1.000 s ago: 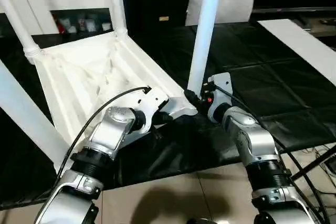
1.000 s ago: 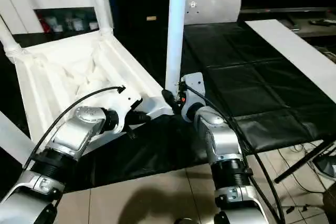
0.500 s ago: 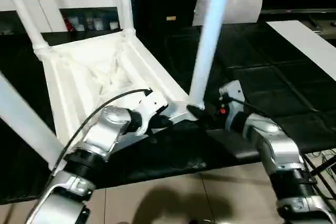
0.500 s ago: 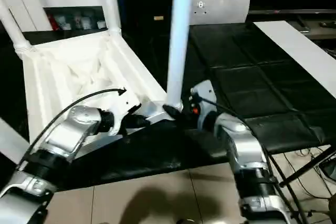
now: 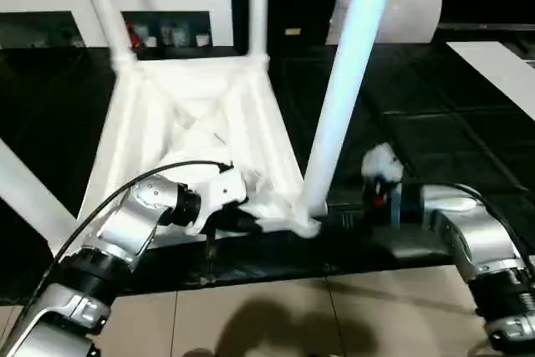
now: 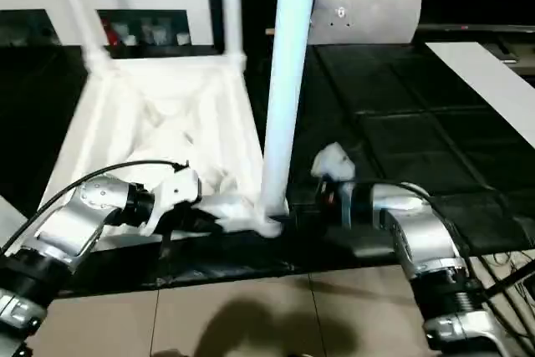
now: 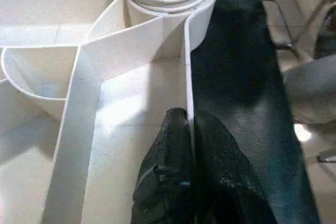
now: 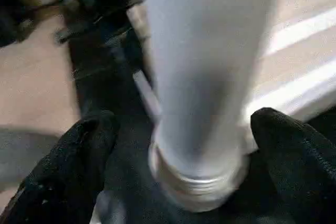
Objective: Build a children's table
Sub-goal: Rotate leg to tighten
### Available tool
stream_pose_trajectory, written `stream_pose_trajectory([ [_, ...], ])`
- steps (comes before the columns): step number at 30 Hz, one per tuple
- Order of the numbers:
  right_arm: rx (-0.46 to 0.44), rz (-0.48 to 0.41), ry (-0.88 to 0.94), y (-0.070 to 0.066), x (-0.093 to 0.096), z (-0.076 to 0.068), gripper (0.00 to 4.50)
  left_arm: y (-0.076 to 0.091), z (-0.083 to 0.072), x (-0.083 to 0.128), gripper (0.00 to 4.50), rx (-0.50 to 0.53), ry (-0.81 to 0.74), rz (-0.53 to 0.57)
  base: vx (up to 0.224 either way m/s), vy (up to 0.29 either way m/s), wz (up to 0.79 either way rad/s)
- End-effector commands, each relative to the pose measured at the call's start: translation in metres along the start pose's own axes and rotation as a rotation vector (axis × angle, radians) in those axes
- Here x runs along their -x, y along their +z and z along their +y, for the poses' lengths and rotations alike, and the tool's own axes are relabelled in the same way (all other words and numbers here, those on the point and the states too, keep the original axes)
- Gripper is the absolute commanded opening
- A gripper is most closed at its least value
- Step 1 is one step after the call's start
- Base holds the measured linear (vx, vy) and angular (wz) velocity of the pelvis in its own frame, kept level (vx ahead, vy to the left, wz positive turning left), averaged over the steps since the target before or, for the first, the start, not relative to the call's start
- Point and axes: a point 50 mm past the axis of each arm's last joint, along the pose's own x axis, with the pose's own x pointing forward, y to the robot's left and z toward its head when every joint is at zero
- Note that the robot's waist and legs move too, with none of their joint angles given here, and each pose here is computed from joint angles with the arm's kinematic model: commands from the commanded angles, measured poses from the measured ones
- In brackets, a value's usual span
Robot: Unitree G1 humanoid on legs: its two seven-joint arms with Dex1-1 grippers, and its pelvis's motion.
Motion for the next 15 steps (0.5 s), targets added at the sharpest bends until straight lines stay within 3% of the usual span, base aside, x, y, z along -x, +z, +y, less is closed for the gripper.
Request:
stream_pose_trajectory([
  [1, -0.011, 0.027, 0.062, 0.0002, -0.0036, 0.0029, 4.47, 0.0113, -0.0124, -0.0039, 0.0, -0.075, -0.133, -0.027, 0.0, 0.0, 0.0],
  [6, -0.022, 0.02, 0.093, 0.0006, -0.0046, 0.0003, 4.47, 0.0103, -0.0167, -0.0001, 0.0, -0.072, -0.162, -0.038, 0.0, 0.0, 0.0],
  [15, -0.064, 0.004, 0.114, 0.0061, -0.0012, -0.0033, 3.7, 0.0089, -0.0183, 0.0038, 0.0, -0.07, -0.169, -0.033, 0.0, 0.0, 0.0],
])
